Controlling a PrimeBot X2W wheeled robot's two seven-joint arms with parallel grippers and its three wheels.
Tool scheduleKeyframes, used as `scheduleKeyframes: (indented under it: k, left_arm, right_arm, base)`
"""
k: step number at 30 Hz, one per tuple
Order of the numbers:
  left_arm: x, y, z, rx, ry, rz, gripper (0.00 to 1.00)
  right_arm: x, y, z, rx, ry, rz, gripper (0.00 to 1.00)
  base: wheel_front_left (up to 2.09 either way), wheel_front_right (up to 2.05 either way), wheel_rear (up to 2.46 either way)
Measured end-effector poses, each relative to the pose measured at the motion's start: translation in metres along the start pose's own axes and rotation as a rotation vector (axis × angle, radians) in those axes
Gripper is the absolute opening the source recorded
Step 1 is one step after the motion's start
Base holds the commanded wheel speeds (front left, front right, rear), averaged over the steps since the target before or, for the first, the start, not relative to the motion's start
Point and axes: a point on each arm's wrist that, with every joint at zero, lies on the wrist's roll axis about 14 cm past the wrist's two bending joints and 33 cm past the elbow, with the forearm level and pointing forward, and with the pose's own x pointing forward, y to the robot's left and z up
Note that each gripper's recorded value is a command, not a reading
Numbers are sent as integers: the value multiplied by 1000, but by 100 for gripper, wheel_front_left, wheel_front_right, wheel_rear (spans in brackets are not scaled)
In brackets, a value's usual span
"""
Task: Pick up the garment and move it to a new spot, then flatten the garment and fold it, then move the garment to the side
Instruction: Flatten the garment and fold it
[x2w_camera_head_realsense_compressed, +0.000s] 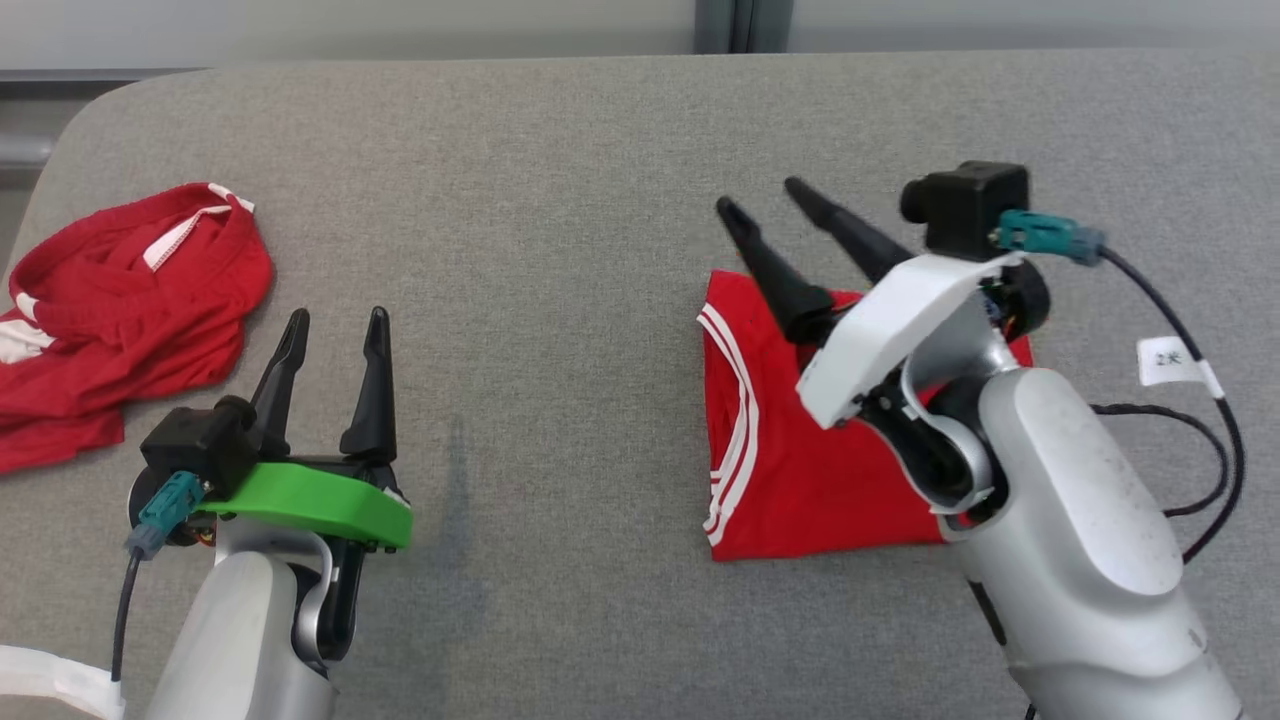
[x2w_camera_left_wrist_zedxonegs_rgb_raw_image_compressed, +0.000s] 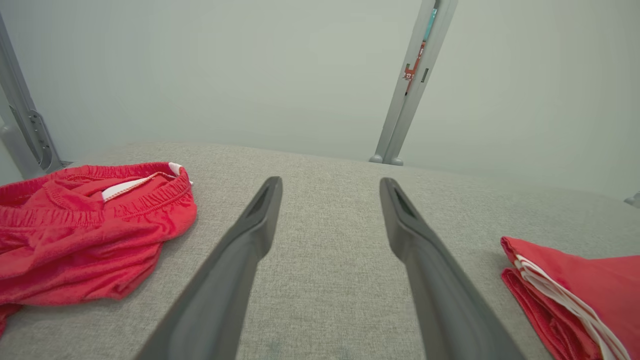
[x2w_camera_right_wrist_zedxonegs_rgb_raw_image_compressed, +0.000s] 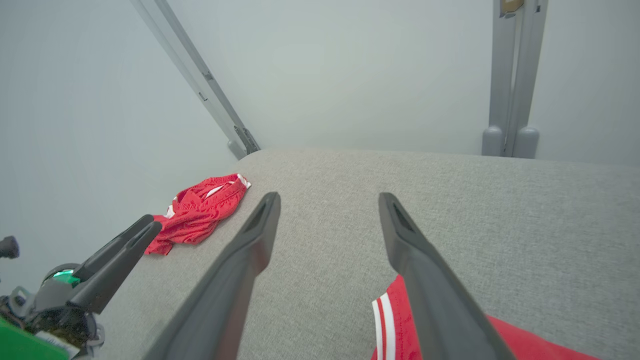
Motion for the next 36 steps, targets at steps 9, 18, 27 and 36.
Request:
scheduleKeyframes:
  k: [9,18,27,36]
  left_arm:
    - [-5,-10,6,-11,-19,-14,100]
    - [-12,-15,7,-36,-31,-11,100]
    - [-18,-29,6,-42,-32,-35,100]
    - [-25,-30,2,-47,-22,-29,100]
  right_arm:
    - [-83,-92,34,-235,-219,-330,100]
    - [-149,-131,-5,-227,-152,-496,100]
    - [-174,-141,-11,-219,-153,-555,100]
    - [-180,-139,-11,-213,-171,-568,100]
  base:
    - [0,0,0]
    - [0,0,0]
    - [0,0,0]
    - [0,0,0]
